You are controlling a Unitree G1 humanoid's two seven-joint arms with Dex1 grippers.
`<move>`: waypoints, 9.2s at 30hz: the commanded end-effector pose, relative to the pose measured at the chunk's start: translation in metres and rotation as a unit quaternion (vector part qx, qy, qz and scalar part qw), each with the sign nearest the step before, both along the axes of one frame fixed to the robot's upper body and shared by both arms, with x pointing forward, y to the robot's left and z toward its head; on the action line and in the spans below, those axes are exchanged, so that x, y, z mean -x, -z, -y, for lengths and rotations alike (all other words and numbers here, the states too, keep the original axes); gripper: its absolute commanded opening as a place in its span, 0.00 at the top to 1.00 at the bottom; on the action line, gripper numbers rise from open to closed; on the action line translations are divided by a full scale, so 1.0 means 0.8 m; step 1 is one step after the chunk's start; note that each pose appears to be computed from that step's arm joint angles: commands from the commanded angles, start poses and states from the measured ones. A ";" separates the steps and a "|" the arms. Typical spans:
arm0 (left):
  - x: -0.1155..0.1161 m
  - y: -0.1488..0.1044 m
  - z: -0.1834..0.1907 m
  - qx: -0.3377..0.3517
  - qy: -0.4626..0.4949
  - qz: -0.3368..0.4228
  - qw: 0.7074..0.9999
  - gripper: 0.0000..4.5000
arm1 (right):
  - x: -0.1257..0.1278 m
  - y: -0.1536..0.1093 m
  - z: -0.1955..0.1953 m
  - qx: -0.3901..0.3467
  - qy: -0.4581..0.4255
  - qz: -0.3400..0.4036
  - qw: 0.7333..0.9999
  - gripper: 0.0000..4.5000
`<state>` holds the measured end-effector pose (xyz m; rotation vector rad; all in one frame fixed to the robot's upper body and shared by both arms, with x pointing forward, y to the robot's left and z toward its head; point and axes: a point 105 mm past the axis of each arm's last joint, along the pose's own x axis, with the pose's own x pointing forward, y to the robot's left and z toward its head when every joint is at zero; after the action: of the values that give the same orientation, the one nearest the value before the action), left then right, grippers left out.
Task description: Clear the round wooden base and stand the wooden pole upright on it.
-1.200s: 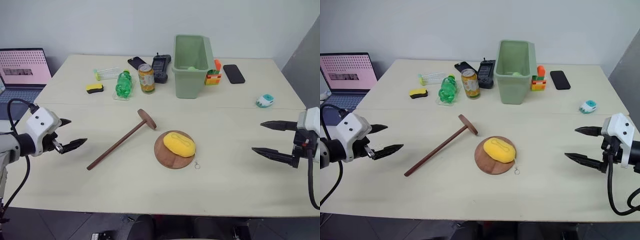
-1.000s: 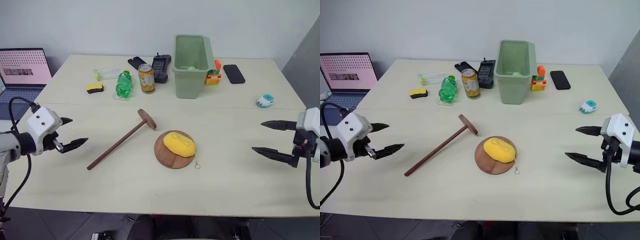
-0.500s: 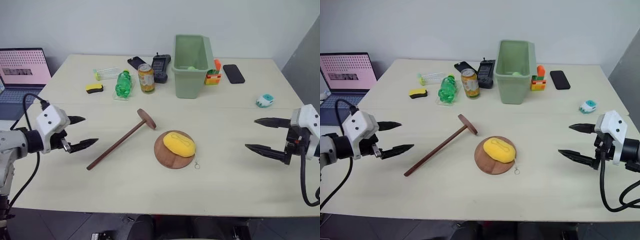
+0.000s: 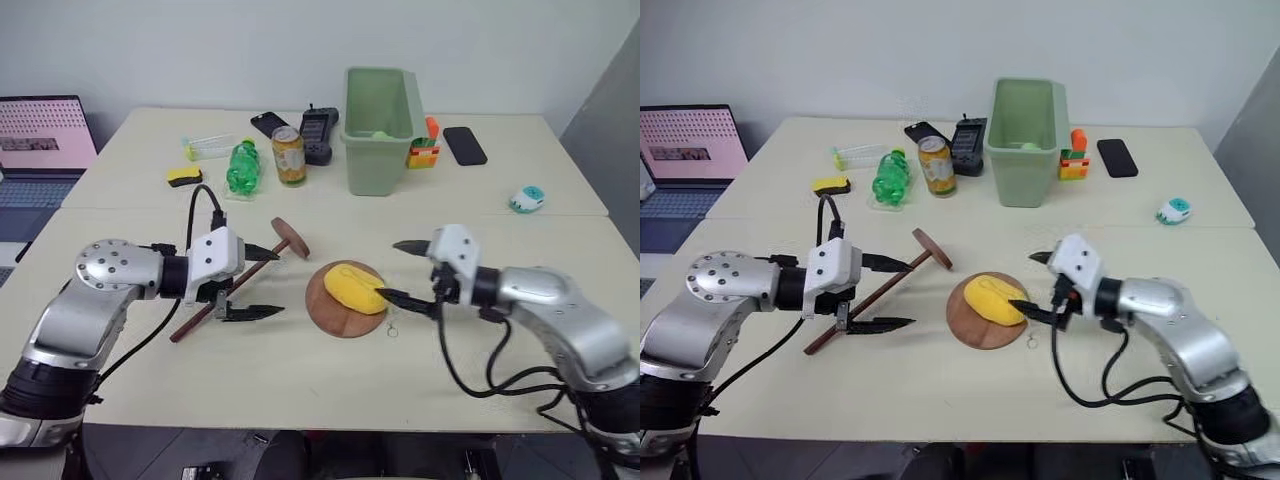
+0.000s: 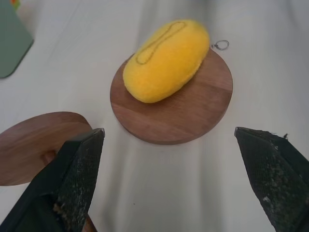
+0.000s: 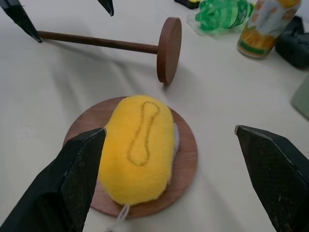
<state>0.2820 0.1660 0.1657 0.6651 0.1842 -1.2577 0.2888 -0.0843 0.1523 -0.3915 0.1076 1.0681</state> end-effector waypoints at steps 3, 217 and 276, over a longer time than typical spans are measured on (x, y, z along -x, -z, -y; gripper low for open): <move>0.004 -0.008 0.018 0.008 0.031 0.015 0.999 0.00 | 0.000 0.010 -0.028 -0.017 -0.022 -0.029 0.999 0.00; -0.035 -0.032 0.162 0.403 -0.042 0.041 0.913 0.94 | 0.092 -0.011 0.029 -0.024 0.027 -0.030 0.999 0.00; -0.011 -0.016 -0.042 0.038 -0.107 -0.011 0.994 0.39 | 0.082 -0.036 0.086 0.001 0.029 -0.017 0.999 0.00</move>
<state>0.2915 0.1848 0.1655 0.5689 0.2390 -1.1181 0.2277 -0.1507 0.1667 -0.3544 0.1973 0.9838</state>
